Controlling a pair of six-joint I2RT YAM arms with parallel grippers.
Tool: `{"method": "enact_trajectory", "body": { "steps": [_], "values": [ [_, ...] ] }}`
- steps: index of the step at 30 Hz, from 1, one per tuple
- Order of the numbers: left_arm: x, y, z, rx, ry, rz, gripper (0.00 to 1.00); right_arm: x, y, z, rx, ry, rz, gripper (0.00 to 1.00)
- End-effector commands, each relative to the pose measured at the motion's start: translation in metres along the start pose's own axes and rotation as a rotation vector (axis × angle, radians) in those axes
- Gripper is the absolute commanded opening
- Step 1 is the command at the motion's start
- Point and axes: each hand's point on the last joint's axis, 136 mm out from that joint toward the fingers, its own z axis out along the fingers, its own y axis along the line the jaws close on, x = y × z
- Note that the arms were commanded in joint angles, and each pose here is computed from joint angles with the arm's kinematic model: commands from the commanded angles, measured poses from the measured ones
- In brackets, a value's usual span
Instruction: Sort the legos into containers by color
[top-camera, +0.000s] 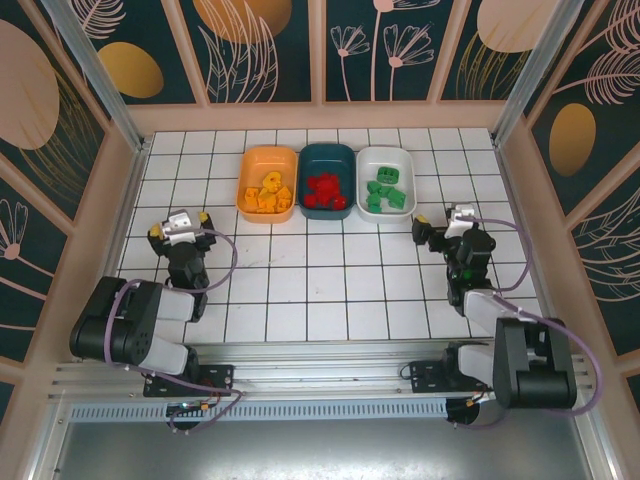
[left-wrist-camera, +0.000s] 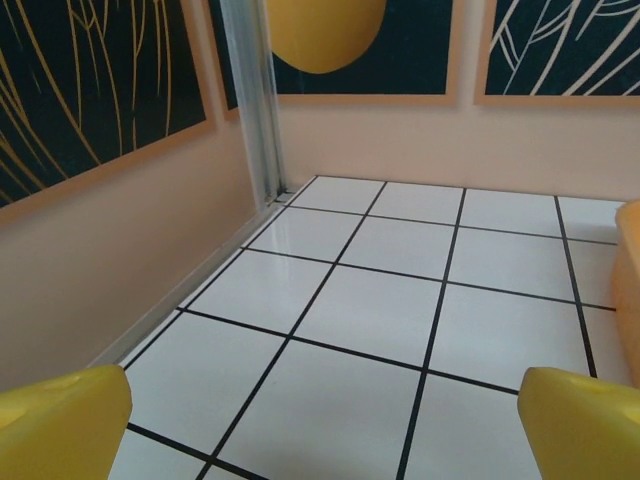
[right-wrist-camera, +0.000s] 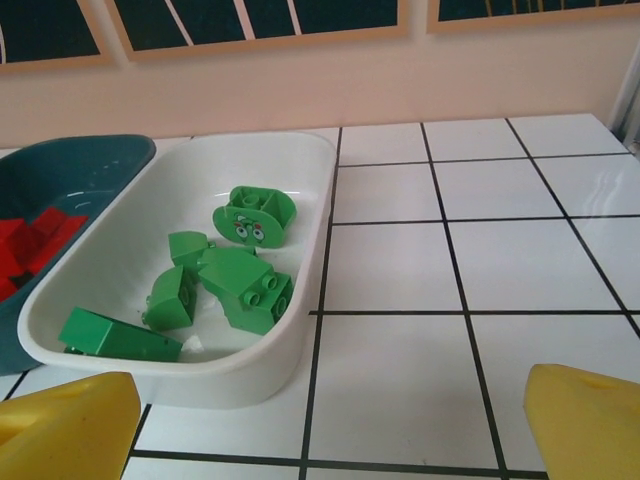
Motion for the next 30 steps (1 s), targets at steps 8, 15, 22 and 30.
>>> {"method": "enact_trajectory", "body": {
  "steps": [8,15,22,30],
  "values": [
    [0.0,0.001,0.005,0.087,-0.032,-0.115,0.99,0.007,-0.007,0.01,-0.007,-0.108,-0.017,0.99],
    [0.004,-0.001,0.011,0.084,0.006,-0.104,0.99,0.016,-0.039,0.021,0.134,-0.088,0.077,0.99],
    [0.004,-0.001,0.011,0.084,0.004,-0.103,0.99,0.016,-0.038,0.021,0.153,-0.09,0.062,0.99],
    [0.004,-0.001,0.01,0.083,0.002,-0.104,0.99,0.016,-0.038,0.021,0.154,-0.088,0.061,0.99]
  ]
}}
